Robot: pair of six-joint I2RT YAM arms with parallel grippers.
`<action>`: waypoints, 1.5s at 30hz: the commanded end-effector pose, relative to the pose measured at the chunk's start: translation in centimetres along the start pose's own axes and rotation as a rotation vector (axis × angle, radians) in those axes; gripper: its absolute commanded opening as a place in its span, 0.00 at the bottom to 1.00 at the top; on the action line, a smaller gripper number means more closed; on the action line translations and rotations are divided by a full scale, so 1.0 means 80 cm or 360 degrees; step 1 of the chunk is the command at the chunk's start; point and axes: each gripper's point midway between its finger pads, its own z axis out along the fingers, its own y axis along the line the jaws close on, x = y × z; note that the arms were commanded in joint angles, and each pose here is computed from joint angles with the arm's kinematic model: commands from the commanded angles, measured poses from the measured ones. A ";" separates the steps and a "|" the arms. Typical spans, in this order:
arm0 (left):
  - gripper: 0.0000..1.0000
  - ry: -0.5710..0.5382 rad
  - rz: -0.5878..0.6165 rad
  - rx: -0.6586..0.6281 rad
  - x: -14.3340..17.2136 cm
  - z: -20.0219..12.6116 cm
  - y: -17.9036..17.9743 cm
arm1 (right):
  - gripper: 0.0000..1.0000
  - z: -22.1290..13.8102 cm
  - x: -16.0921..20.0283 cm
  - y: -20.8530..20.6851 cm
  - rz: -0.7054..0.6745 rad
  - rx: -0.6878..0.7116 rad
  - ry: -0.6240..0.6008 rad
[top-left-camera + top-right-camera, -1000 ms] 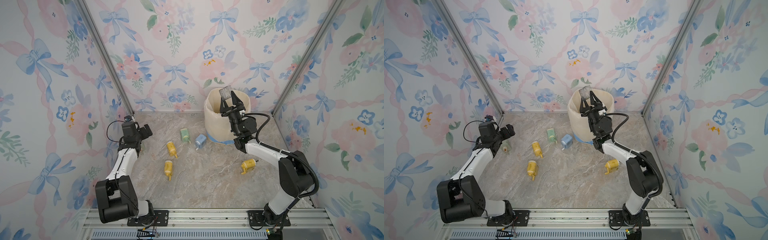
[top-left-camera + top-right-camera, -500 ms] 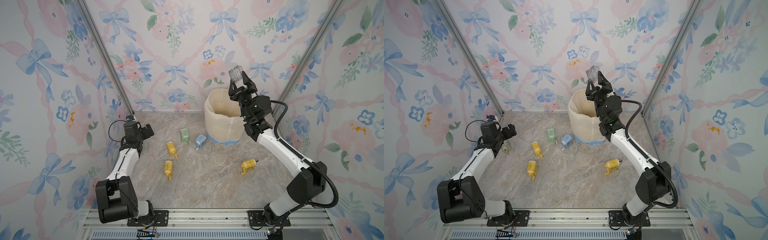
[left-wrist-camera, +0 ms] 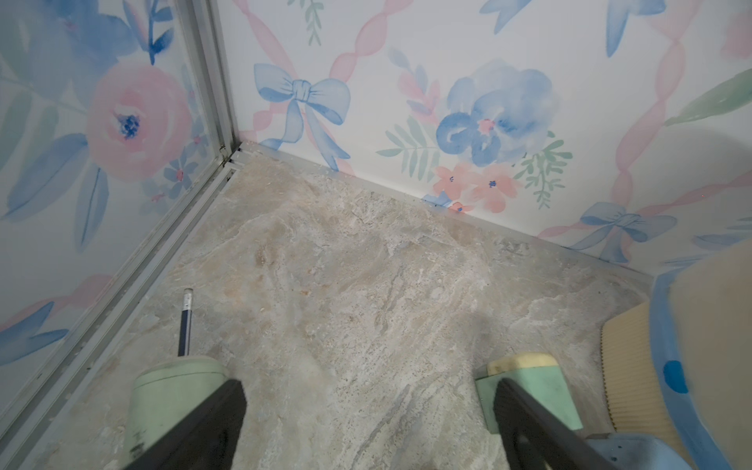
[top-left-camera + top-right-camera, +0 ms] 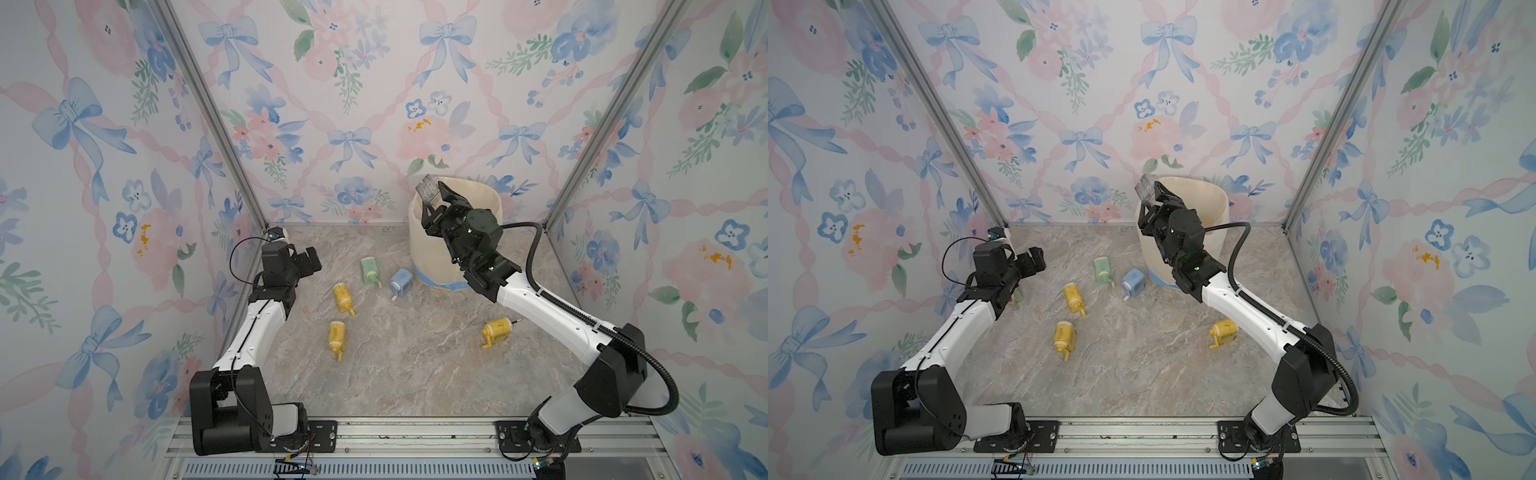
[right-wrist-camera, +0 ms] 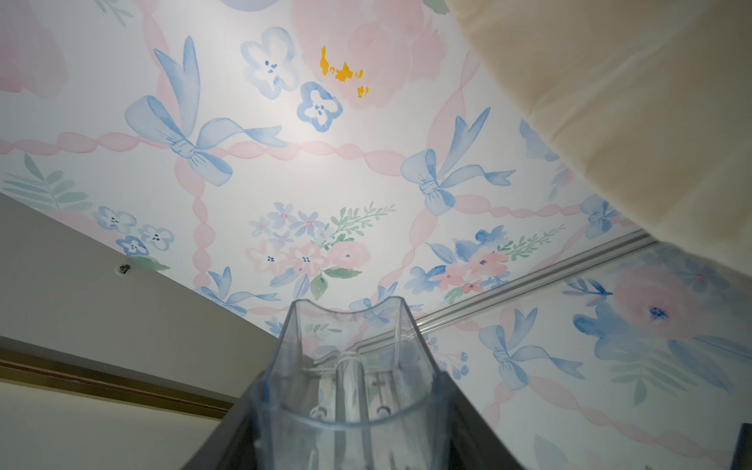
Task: Take out the pencil sharpener tray and clean the shavings
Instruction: Pour the shavings into the trash bin, then place the container at the center of the board.
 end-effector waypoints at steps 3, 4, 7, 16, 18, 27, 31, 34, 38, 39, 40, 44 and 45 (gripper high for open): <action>0.98 -0.0082 0.0027 0.0040 -0.012 -0.018 -0.026 | 0.43 -0.027 -0.005 0.037 -0.0045 -0.0190 -0.0009; 0.98 -0.0097 0.0033 0.0044 -0.014 -0.023 -0.029 | 0.44 -0.027 -0.003 0.039 -0.0072 -0.0197 0.0024; 0.98 -0.0126 0.0053 0.0052 -0.016 -0.034 -0.034 | 0.44 -0.022 -0.002 0.039 -0.0209 -0.0172 0.0124; 0.98 -0.0201 -0.0041 0.0147 -0.022 -0.069 -0.045 | 0.43 -0.023 -0.028 0.045 -0.0759 -0.0034 0.0374; 0.98 -0.0211 -0.0056 0.0141 -0.020 -0.075 -0.043 | 0.43 -0.026 -0.034 0.049 -0.0889 -0.0004 0.0422; 0.98 -0.0205 -0.0004 0.0275 -0.010 -0.092 -0.059 | 0.44 -0.060 -0.040 0.072 -0.1710 0.0075 0.0535; 0.98 -0.0145 0.0005 0.0321 0.000 -0.082 -0.065 | 0.45 -0.071 -0.039 0.076 -0.2007 0.0072 0.0536; 0.98 -0.0147 -0.0047 0.0263 0.000 -0.078 -0.058 | 0.46 -0.078 -0.044 0.069 -0.2198 0.0074 0.0518; 0.98 -0.0189 -0.0126 0.0191 -0.007 -0.082 -0.046 | 0.46 -0.090 -0.053 0.052 -0.2510 0.0101 0.0465; 0.98 -0.0199 -0.0170 0.0159 -0.008 -0.082 -0.041 | 0.46 -0.093 -0.056 0.051 -0.2569 0.0109 0.0422; 0.98 -0.0195 -0.0213 0.0148 -0.007 -0.081 -0.037 | 0.46 -0.097 -0.055 0.050 -0.2615 0.0091 0.0413; 0.98 -0.0171 -0.0253 0.0145 -0.008 -0.076 -0.025 | 0.46 -0.111 -0.039 0.048 -0.2860 0.0032 0.0400; 0.98 -0.0207 -0.0254 0.0097 -0.014 -0.079 -0.017 | 0.46 -0.116 -0.034 0.046 -0.2947 0.0031 0.0388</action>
